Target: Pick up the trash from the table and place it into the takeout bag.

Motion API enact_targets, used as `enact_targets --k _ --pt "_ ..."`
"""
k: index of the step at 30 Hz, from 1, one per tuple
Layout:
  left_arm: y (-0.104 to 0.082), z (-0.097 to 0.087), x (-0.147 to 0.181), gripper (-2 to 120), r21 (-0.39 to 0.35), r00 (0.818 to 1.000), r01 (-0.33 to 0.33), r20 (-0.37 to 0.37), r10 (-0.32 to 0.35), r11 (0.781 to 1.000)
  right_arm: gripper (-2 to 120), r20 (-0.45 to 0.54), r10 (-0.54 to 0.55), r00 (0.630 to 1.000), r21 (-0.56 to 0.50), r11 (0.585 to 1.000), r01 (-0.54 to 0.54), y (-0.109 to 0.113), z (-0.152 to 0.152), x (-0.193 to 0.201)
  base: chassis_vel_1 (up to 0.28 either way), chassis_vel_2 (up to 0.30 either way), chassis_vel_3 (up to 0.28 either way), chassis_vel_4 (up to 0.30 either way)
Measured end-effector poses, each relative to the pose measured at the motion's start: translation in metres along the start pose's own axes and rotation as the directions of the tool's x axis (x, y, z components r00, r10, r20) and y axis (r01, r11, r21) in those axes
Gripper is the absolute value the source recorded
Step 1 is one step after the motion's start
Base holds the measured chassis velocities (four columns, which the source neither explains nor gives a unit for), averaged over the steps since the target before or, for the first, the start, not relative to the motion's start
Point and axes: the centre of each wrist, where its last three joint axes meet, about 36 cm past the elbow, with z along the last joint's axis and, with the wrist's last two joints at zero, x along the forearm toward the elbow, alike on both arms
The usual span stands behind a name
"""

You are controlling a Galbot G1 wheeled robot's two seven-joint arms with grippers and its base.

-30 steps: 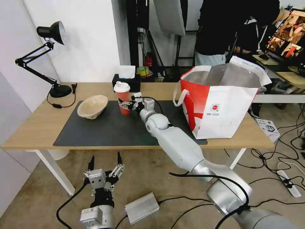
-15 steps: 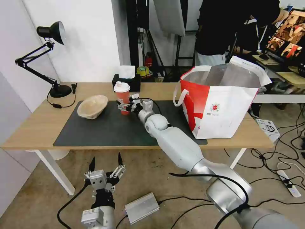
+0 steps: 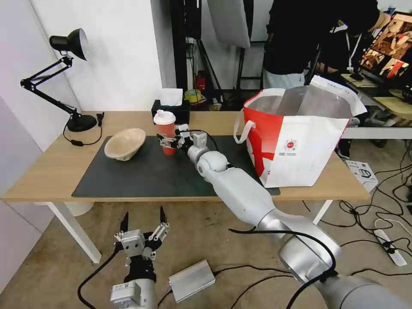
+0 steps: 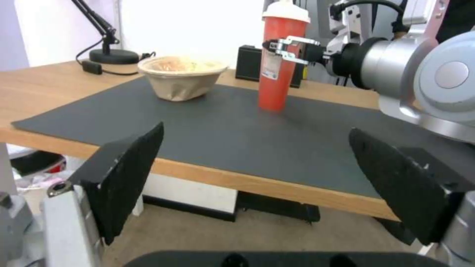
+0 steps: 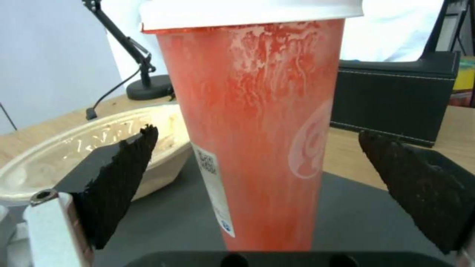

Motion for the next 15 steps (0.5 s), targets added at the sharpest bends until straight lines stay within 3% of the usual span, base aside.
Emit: enact_targets --k 15 --pt "-0.001 0.002 -0.003 100 0.003 1.000 -0.006 0.001 0.006 1.000 100 0.013 -0.027 1.000 -0.009 1.000 0.027 -0.019 0.000 -0.003 0.000 0.000 0.000 0.000"
